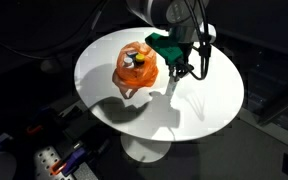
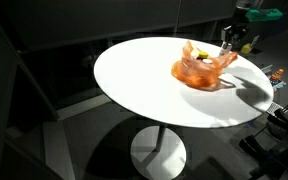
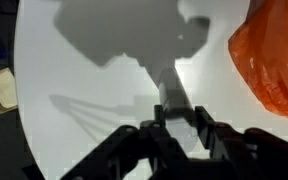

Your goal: Take the white and blue bottle out of the plastic bag then put it on the table

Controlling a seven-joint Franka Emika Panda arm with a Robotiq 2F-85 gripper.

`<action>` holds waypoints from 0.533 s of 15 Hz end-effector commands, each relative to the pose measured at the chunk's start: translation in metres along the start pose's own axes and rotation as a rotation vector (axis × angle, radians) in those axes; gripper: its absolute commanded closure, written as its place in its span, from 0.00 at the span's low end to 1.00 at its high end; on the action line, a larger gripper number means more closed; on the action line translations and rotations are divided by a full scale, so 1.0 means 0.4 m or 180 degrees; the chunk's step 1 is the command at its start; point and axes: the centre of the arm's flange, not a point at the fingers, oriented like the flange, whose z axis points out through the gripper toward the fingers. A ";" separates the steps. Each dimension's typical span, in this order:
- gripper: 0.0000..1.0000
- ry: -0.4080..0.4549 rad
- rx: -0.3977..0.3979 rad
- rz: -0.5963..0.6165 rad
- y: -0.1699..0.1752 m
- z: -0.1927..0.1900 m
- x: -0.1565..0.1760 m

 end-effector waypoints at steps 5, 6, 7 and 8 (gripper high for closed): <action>0.17 -0.0033 0.0072 -0.0151 -0.045 -0.062 -0.013; 0.08 -0.0067 0.0097 -0.0178 -0.057 -0.080 -0.021; 0.00 -0.0123 0.0127 -0.0214 -0.070 -0.102 -0.031; 0.00 -0.0185 0.0140 -0.0261 -0.084 -0.124 -0.041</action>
